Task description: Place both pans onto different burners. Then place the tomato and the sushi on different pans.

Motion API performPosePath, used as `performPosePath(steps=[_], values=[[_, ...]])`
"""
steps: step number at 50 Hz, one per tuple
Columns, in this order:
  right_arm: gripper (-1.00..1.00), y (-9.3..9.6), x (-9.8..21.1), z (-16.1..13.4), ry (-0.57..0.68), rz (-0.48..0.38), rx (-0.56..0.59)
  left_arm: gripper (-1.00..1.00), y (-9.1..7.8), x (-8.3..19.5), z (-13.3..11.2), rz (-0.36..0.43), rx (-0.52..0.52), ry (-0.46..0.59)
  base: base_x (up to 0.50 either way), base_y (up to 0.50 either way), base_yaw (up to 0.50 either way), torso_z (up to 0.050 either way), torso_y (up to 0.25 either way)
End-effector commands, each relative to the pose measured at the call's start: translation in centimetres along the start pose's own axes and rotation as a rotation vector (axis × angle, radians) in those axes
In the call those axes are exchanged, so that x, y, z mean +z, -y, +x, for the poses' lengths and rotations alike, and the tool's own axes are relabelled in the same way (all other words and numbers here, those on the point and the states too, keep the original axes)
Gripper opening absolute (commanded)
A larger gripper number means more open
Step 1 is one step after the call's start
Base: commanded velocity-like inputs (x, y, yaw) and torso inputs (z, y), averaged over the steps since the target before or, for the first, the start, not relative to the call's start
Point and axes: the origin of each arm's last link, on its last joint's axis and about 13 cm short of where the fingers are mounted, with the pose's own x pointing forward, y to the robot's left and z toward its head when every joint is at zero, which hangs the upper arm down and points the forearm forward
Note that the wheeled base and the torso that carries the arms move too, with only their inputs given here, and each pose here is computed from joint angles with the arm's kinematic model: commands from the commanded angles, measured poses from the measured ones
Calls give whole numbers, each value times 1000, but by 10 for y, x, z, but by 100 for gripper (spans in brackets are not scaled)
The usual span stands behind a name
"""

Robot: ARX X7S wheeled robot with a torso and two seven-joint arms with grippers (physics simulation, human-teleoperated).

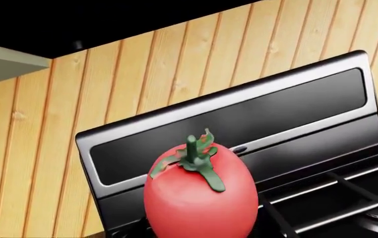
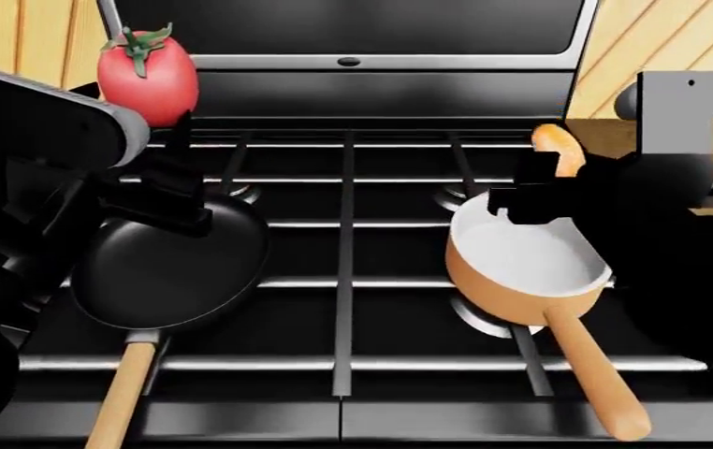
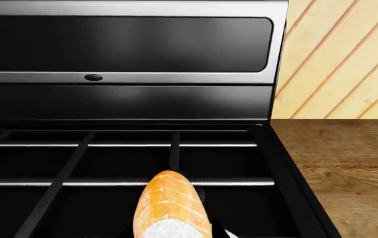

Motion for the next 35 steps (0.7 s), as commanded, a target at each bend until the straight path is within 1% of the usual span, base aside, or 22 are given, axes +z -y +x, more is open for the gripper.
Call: performPosePath(steps=[1,5,17,35], values=[[-100,2,-12,5,-35,-4,-11,-100,0,3,1,-14,6,11,0,0,0,0,0],[-100,1,-14,3,-33,-12,-10,-100,0,2,0,-17,5,10,0,0,0,0,0],[-100,0,-25,7,-57,8,-4,-100,-1,0,0,-25,10,4,0,0,0,0,1],[-100,4,-38,17,-107,25,-29,-100,-1,-3,-2,-27,13,-2,0,0,0,0,0]])
